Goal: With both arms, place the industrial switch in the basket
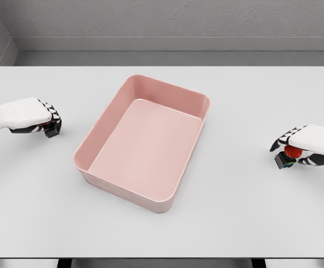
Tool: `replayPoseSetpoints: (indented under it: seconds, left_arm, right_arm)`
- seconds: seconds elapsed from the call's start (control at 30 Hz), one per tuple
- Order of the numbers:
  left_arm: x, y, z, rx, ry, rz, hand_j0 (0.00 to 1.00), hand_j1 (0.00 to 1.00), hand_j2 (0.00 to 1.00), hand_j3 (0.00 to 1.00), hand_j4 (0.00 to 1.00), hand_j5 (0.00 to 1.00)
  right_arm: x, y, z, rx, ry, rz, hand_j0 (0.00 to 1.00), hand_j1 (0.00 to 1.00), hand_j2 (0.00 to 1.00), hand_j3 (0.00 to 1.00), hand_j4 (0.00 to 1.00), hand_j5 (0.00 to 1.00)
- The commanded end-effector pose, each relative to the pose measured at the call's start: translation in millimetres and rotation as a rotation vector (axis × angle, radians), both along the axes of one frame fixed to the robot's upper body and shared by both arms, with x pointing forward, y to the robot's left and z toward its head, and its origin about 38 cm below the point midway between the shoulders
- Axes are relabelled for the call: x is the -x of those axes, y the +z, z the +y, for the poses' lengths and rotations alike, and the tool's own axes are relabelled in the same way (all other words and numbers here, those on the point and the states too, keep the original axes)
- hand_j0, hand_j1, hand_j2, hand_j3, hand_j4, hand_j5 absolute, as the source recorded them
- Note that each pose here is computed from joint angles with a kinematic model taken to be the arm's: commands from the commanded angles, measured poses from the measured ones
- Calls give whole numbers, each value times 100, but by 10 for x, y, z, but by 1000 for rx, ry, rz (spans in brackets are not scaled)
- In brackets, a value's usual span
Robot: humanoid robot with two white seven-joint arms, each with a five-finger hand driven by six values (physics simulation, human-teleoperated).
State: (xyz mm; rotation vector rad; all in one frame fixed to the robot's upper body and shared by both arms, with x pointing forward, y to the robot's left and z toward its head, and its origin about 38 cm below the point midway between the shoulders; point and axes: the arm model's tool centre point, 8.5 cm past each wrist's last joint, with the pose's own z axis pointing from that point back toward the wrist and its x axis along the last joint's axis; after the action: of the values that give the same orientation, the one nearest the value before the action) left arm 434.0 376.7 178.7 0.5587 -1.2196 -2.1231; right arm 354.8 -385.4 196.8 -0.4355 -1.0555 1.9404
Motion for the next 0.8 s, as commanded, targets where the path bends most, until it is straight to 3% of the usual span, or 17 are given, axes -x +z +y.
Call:
replayPoseSetpoints:
  seconds: [0.0, 0.03, 0.13, 0.4, 0.6, 0.77]
  left_arm:
    - [-1, 6, 6, 1, 3, -1, 29, 29, 29, 29, 29, 29]
    - [-1, 4, 6, 0, 3, 1, 29, 29, 29, 29, 29, 29]
    - [-4, 4, 1, -3, 2, 4, 25, 25, 25, 25, 25, 25]
    - [-26, 81, -25, 14, -2, -16, 21, 21, 21, 21, 21, 21]
    - [-116, 383, -36, 51, 2, -88, 22, 22, 22, 22, 22, 22]
    - [-93, 742, -258, 115, -63, -174, 22, 22, 22, 22, 22, 22]
  right_arm:
    - [-3, -3, -14, 9, -4, -1, 64, 64, 64, 64, 64, 64]
    - [0, -12, -7, 10, 0, 0, 57, 57, 57, 57, 57, 57]
    - [3, -15, 0, 10, 4, 1, 54, 54, 54, 54, 54, 54]
    - [-7, -5, 16, 7, 5, -5, 52, 52, 52, 52, 52, 52]
    - [-99, 196, 69, 5, 23, -61, 52, 52, 52, 52, 52, 52]
    - [-115, 276, 118, 2, 42, -84, 52, 52, 52, 52, 52, 52]
